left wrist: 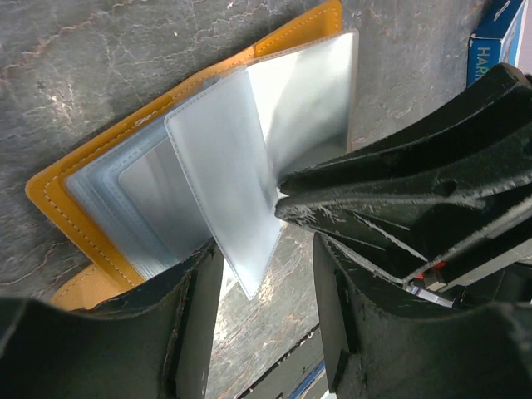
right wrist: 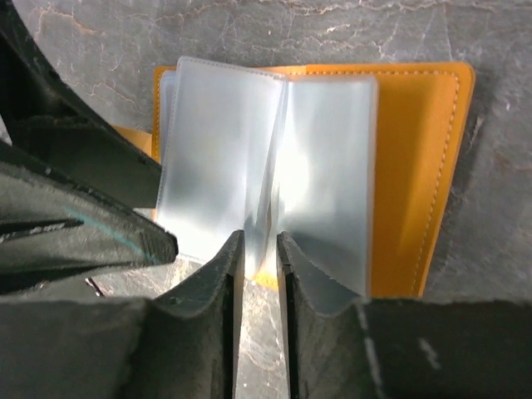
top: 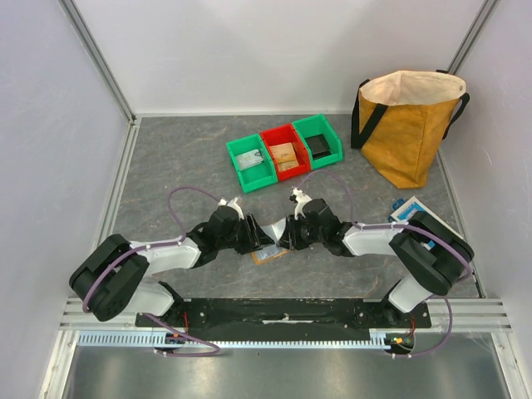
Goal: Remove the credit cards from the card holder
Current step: Remove the credit card from the card holder.
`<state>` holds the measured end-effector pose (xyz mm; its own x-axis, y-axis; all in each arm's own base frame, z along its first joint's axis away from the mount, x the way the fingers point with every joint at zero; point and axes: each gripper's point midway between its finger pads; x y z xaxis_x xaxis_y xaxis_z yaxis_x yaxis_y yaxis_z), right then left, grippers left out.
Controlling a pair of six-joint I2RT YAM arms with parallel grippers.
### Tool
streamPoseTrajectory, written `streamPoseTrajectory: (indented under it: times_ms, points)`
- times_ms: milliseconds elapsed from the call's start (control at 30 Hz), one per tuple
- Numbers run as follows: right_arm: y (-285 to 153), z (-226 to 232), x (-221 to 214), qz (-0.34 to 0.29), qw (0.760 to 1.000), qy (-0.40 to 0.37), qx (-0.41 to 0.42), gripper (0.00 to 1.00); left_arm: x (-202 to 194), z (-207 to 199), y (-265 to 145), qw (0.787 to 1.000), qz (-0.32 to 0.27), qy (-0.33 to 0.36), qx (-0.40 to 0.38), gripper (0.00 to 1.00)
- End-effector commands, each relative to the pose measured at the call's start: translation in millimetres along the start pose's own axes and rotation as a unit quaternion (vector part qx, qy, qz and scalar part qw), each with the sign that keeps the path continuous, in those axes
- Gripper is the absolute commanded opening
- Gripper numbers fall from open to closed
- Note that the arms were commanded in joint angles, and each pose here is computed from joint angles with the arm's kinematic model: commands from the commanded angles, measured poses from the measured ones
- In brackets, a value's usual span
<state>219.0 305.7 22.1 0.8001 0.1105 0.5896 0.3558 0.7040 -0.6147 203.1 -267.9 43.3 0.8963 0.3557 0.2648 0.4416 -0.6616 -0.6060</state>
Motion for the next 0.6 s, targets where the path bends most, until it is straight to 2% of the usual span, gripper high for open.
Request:
streamPoseTrajectory:
  times_ms: [0, 100, 300, 567]
  points:
    - [-16.6, -3.8, 7.4, -0.025, 0.999, -0.009, -0.025, 0.32, 1.0, -12.3, 2.9, 1.0, 0.0, -0.009, -0.018, 0.54]
    - [-29.0, -6.2, 19.5, -0.057, 0.997, -0.013, -0.044, 0.37, 5.7, -19.2, 3.8, 1.0, -0.004, -0.006, -0.026, 0.53]
    - [-59.1, -17.7, 43.4, -0.14, 0.986, -0.011, -0.091, 0.38, 13.3, -39.5, 11.7, 0.999, 0.001, 0.013, -0.044, 0.52]
    - [-84.5, -9.6, 54.7, -0.195, 0.977, -0.029, -0.074, 0.38, 20.8, -65.0, 32.1, 0.997, 0.012, 0.037, -0.059, 0.51]
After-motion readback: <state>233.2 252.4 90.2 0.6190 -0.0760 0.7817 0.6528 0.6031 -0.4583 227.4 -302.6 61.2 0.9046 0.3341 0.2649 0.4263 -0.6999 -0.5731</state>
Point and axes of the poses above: each gripper's point midway between its finger pads, its own y axis out along the fingers, its own z axis along the line the jaws close on, x = y × z, and after that the axes turned 3 degrees about -y, right-handed
